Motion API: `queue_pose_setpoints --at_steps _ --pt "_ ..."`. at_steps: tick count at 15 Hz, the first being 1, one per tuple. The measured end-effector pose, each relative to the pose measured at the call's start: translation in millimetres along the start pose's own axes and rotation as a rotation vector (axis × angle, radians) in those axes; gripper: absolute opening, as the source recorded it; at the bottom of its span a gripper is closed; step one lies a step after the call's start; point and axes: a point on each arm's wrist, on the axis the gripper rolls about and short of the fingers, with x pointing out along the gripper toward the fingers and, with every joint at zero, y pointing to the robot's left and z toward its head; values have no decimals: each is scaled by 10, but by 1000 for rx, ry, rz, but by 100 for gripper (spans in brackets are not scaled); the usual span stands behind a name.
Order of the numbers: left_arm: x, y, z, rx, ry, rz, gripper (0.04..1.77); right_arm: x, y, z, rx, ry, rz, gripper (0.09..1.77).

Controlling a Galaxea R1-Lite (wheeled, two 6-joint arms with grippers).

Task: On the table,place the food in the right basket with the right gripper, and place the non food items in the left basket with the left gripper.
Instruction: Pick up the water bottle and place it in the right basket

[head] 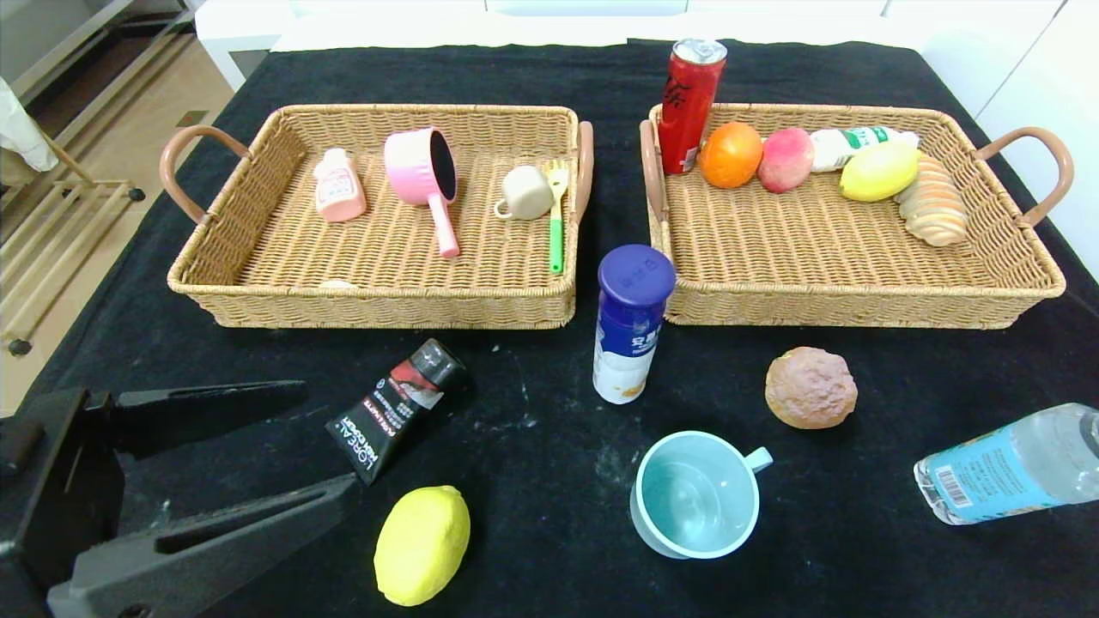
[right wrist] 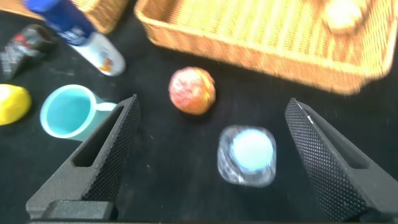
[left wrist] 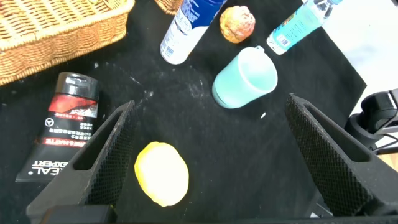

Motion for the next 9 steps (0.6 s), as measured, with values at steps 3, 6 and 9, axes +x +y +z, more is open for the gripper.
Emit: queue_pose_setpoints --at_steps 3,6,9 --pt "9 4 -4 -1 4 0 172 29 -21 -79 36 27 -99 171" --pt "13 6 -9 -1 6 0 172 90 -33 -247 45 93 -131 171" --pt "14 6 -10 -1 7 0 172 172 -50 -362 50 148 -160 171"
